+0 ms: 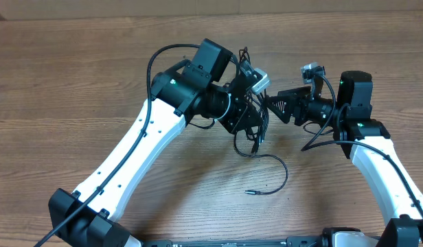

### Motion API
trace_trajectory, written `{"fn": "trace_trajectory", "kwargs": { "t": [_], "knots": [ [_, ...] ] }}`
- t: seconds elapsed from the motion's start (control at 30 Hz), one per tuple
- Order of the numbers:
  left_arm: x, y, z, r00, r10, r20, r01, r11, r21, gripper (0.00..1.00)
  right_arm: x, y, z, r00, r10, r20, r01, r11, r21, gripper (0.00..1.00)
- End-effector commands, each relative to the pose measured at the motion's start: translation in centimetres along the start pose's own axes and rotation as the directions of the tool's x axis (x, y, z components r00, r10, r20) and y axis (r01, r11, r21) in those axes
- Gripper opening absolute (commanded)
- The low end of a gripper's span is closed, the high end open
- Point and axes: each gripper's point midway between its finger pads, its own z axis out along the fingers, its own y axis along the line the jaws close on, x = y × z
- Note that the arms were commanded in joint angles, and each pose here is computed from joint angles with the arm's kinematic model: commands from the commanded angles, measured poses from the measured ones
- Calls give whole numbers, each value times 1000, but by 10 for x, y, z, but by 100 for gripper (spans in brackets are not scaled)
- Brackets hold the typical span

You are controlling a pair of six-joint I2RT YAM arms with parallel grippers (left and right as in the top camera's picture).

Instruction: Untangle cables

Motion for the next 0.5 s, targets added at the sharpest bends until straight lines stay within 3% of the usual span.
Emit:
{"fn": "trace_trajectory", "kwargs": {
  "t": [0.0,0.47],
  "knots": [
    [-5,-22,-5,999,29,20,-30,998,53,4,-8,-20,-1,999,21,34,-25,992,124,71],
    [8,-41,-2,999,27,-31,-23,991,135,4,-19,-47,-7,993,63,99,-88,956,279,76]
  ]
}}
